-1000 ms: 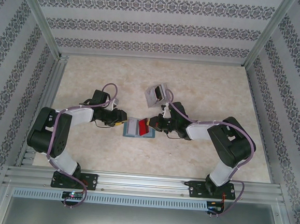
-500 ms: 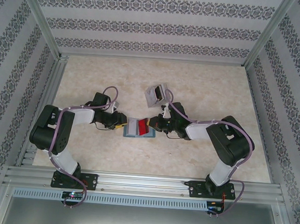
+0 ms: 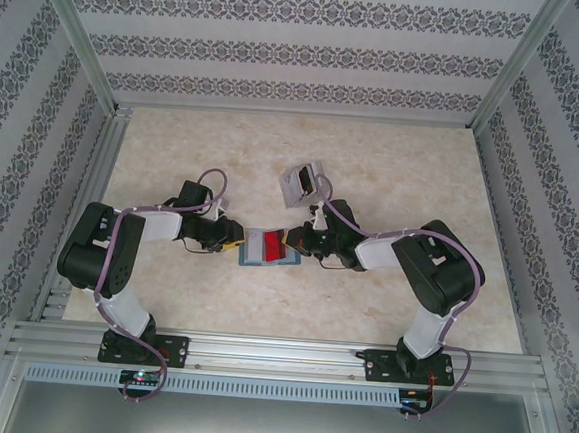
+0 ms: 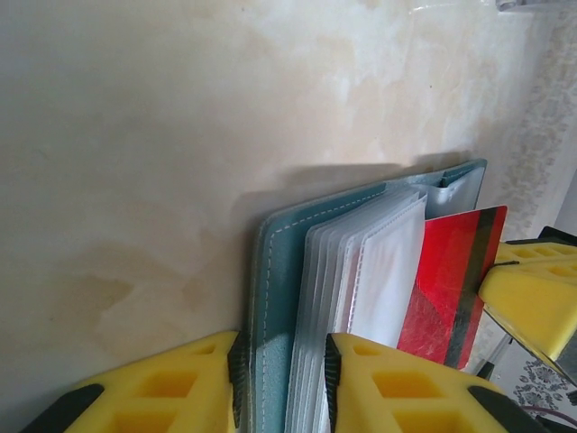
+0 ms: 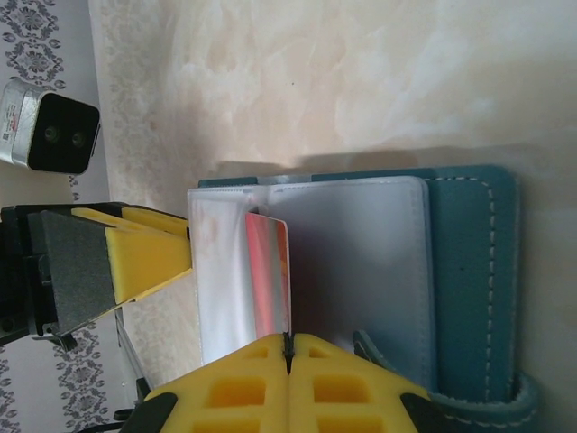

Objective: Put the credit cards into the card holder

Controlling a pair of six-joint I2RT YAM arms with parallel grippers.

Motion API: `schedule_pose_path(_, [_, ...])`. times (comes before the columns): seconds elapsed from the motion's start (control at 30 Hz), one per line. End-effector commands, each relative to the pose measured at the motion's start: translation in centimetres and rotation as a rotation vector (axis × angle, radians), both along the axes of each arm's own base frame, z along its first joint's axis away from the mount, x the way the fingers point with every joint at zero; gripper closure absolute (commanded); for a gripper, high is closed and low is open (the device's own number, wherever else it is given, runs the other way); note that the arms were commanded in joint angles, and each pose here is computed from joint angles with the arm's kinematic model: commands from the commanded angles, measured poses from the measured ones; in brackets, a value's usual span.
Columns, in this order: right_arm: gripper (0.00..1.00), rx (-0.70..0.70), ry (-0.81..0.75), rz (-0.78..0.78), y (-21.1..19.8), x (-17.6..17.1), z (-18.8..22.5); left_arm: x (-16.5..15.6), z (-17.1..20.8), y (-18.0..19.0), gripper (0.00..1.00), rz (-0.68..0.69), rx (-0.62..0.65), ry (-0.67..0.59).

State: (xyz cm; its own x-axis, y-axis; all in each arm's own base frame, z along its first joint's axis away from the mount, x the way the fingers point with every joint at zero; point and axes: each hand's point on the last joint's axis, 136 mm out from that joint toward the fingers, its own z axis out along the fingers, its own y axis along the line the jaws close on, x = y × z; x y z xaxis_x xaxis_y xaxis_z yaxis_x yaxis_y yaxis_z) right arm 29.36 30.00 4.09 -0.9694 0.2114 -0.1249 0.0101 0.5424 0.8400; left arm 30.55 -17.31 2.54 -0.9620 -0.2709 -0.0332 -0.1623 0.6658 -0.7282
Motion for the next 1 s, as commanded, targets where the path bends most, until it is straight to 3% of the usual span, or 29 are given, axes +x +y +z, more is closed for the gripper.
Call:
schedule_pose_path(0.0, [1.00, -0.007, -0.017, -0.002, 0.5, 0.4, -0.1, 0.2, -0.4, 0.0, 0.69, -0.002, -0.011, 0.002])
schedule_pose_path(0.97, [1.00, -0.073, -0.061, 0.016, 1.3, 0.1, 0.1, 0.5, -0.1, -0.2, 0.71, -0.002, -0.019, -0.001])
